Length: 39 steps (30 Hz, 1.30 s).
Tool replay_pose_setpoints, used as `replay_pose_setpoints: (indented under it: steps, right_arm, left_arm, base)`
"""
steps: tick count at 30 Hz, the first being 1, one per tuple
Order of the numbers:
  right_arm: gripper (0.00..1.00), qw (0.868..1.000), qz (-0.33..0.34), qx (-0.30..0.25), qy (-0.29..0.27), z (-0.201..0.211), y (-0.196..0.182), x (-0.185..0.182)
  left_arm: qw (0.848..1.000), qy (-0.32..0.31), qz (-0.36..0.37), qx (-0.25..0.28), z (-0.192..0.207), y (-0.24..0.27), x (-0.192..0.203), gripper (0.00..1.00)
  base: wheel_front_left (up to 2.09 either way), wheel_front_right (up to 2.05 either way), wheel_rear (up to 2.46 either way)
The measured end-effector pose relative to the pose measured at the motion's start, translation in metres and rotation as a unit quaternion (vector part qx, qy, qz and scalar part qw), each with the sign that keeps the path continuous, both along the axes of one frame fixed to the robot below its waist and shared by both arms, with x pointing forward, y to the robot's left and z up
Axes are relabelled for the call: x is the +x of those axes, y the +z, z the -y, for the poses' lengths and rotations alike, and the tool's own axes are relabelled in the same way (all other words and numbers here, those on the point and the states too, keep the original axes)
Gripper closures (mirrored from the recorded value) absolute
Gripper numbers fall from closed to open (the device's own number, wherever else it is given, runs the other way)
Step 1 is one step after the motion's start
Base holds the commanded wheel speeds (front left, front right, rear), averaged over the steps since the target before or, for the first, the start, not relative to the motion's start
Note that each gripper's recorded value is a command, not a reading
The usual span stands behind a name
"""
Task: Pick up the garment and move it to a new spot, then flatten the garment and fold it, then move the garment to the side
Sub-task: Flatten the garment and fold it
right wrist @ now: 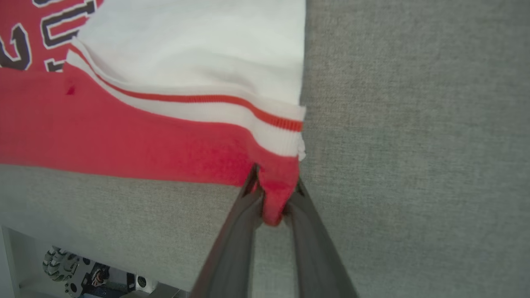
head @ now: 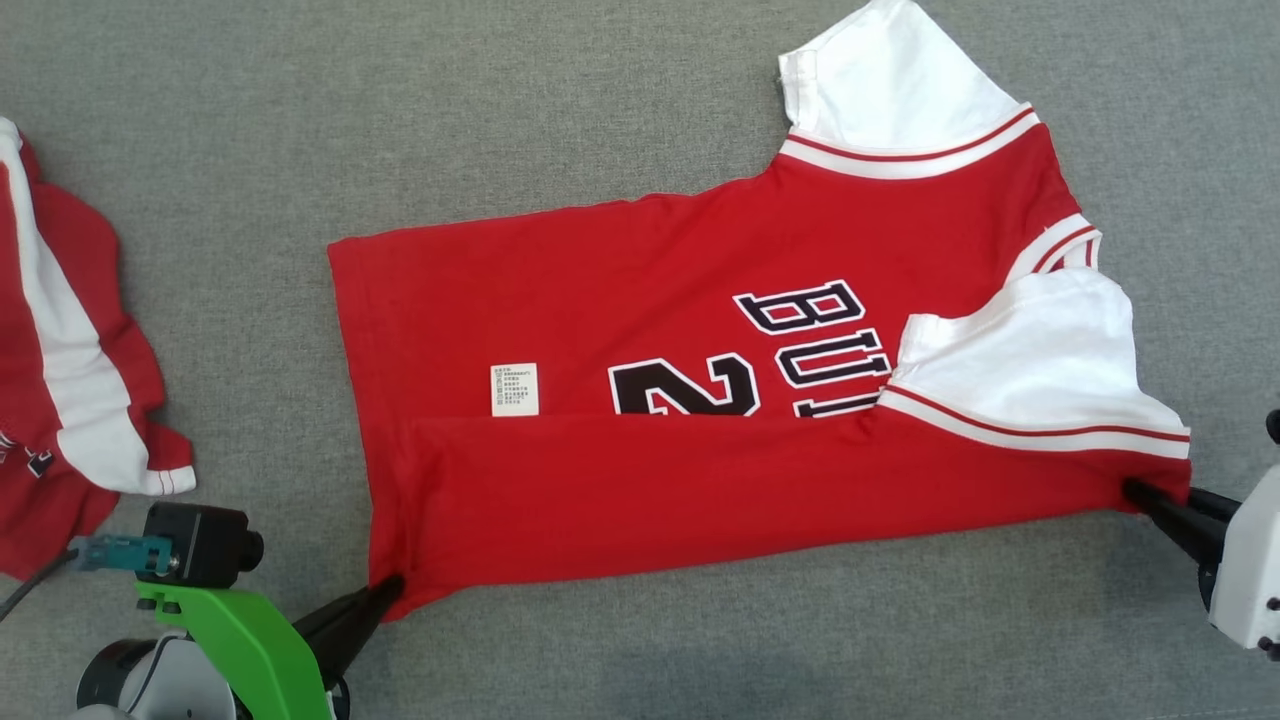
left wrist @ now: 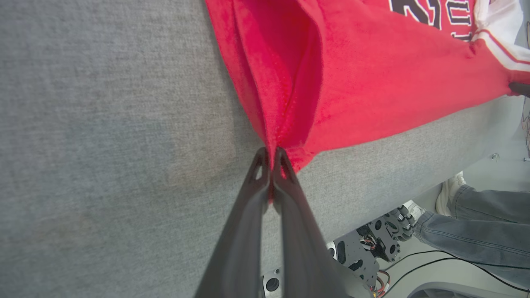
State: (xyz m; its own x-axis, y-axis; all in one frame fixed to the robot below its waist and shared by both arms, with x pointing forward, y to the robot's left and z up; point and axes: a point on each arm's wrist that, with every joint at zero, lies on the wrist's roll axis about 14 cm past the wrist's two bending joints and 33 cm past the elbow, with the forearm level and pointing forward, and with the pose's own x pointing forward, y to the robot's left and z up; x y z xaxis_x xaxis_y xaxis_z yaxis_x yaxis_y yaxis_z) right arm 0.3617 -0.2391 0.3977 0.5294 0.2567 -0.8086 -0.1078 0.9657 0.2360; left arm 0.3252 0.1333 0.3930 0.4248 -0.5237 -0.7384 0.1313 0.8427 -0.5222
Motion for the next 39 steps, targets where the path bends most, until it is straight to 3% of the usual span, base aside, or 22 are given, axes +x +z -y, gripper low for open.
replay_pose_setpoints:
  steps: [1,2,6,9,15,20,24,32,35,36,39]
  right_arm:
    - [0.00,1.000,0.001,-0.004,0.005,-0.002,-0.002,0.000]
    - [0.00,1.000,0.001,-0.001,0.006,-0.004,-0.002,0.000]
    - [0.00,1.000,0.006,0.010,0.003,-0.006,0.003,0.007]
    - [0.00,0.999,0.052,0.006,0.009,-0.003,0.028,0.035]
    - [0.00,0.986,0.163,-0.016,0.036,-0.010,0.078,0.125]
    - [0.00,0.982,0.181,-0.031,0.040,-0.035,0.066,0.196]
    - [0.00,0.980,0.183,-0.055,0.049,-0.049,0.051,0.228]
    - [0.00,0.983,0.157,-0.047,0.080,-0.097,0.004,0.265]
    - [0.00,0.983,0.154,-0.053,0.082,-0.097,-0.002,0.271]
    - [0.00,0.983,0.153,-0.057,0.082,-0.096,-0.004,0.273]
    - [0.00,0.982,0.158,-0.065,0.076,-0.092,-0.003,0.282]
  left_arm:
    - [1.000,0.004,0.002,0.000,0.000,-0.001,0.000,0.04]
    - [1.000,0.008,0.003,0.005,-0.001,-0.003,0.000,0.00]
    - [1.000,0.005,0.006,0.025,-0.007,-0.006,-0.004,0.00]
    - [0.999,-0.005,0.016,0.040,-0.014,-0.001,0.005,0.00]
    - [0.991,-0.008,0.106,0.083,-0.033,0.028,0.084,0.00]
    - [0.986,-0.008,0.126,0.108,-0.026,0.017,0.143,0.00]
    - [0.985,-0.015,0.126,0.113,-0.012,0.004,0.169,0.00]
    - [0.987,-0.029,0.096,0.126,-0.009,-0.027,0.180,0.00]
    - [0.988,-0.029,0.092,0.120,-0.009,-0.029,0.177,0.94]
    - [0.988,-0.029,0.092,0.120,-0.009,-0.030,0.177,1.00]
    - [0.989,-0.030,0.089,0.117,-0.010,-0.033,0.175,1.00]
  base:
    - [0.00,0.00,0.00]
    - [0.00,0.00,0.00]
    - [0.00,0.00,0.00]
    - [0.00,0.00,0.00]
    - [0.00,0.00,0.00]
    - [0.00,0.00,0.00]
    - [0.00,0.00,0.00]
    - [0.00,0.00,0.00]
    - [0.00,0.00,0.00]
    - [0.00,0.00,0.00]
    - [0.00,0.00,0.00]
